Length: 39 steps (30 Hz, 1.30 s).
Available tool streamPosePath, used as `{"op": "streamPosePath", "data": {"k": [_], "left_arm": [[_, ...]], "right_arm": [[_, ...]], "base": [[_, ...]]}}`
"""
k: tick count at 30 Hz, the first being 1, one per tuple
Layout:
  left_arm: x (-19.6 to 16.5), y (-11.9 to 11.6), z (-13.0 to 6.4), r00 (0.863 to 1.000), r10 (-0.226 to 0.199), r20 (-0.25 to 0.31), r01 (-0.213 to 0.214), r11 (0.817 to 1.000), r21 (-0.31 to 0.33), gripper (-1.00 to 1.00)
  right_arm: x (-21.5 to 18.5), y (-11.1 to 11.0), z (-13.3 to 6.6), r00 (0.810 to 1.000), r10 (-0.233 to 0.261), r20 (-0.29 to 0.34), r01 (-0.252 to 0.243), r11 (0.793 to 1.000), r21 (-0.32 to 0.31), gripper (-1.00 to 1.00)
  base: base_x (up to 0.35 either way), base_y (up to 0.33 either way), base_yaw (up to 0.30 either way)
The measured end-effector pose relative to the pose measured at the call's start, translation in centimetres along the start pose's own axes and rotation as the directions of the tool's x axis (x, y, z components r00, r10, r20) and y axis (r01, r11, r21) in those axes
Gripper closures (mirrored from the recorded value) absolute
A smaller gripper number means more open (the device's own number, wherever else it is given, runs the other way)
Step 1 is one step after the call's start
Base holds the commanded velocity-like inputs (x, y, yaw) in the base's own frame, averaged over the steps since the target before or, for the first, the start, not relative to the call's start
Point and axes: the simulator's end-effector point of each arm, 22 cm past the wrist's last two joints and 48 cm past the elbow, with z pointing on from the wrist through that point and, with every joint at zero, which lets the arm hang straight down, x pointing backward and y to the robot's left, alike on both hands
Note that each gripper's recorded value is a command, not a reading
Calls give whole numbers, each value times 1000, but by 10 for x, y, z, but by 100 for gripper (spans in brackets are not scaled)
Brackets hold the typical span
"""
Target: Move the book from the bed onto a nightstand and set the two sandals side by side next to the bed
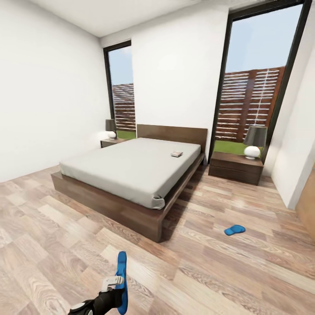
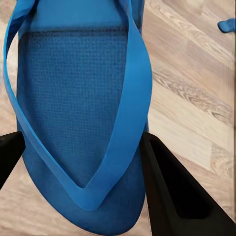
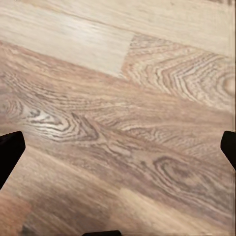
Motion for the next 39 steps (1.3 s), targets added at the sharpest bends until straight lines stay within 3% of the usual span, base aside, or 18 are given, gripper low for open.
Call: {"op": "streamPosePath", "data": {"k": [39], "left_arm": [[0,0,0,1000,0,0,0,1000,0,100]], "right_arm": [[0,0,0,1000,0,0,0,1000,0,-100]], "base": [[0,0,-300]]}}
